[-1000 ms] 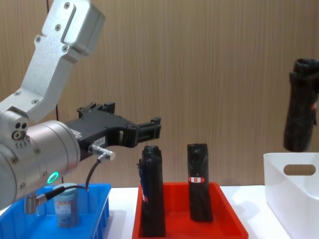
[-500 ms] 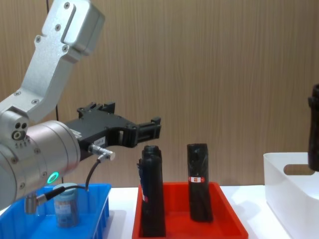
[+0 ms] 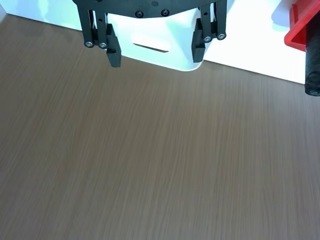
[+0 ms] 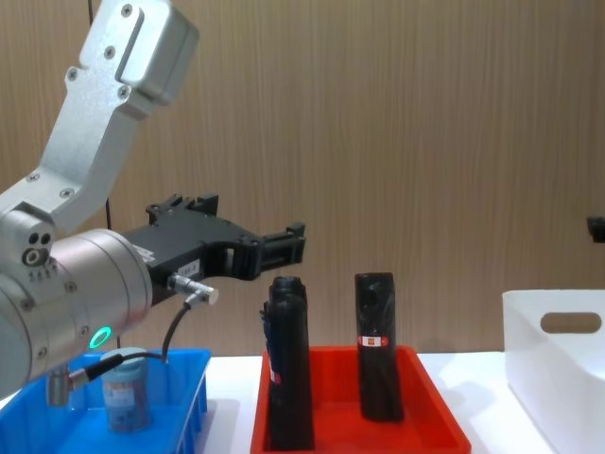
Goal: Pick the cotton swabs from the blue box and place them into the white box.
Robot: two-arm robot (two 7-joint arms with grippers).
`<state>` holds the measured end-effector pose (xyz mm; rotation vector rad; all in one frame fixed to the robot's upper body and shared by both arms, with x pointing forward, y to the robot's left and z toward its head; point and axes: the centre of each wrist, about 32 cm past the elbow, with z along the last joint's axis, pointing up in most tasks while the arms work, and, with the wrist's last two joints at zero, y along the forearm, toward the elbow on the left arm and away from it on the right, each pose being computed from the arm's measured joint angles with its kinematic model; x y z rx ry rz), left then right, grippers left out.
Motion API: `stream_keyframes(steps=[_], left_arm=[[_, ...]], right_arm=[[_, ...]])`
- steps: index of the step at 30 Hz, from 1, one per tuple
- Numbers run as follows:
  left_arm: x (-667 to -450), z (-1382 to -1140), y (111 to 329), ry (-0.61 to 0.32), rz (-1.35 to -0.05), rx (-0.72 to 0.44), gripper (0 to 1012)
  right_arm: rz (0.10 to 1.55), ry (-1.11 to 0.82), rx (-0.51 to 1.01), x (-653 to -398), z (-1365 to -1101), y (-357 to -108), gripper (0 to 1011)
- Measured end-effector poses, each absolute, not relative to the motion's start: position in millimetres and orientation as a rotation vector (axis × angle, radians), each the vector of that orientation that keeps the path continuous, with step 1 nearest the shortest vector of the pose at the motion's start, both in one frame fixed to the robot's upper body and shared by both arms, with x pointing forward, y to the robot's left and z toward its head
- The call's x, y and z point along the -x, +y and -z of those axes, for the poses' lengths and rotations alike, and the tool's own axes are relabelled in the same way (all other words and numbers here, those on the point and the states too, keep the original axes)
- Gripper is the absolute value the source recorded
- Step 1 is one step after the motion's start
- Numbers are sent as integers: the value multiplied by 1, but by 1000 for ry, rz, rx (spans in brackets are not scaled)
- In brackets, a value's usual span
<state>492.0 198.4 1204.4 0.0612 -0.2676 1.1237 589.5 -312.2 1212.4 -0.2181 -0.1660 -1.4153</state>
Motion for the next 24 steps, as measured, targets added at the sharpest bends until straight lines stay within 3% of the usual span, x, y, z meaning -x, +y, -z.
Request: stream_keyframes(steps=[5,24], left_arm=[[-492,-1204,198,-268,-1124,-61,1004],[-492,-1204,198,-268,-1124,-61,1004]], right_arm=[[1415,-162,220,-590,-1209,-313,1001],[1407,-153,219,-588,-1204,-314,1002]])
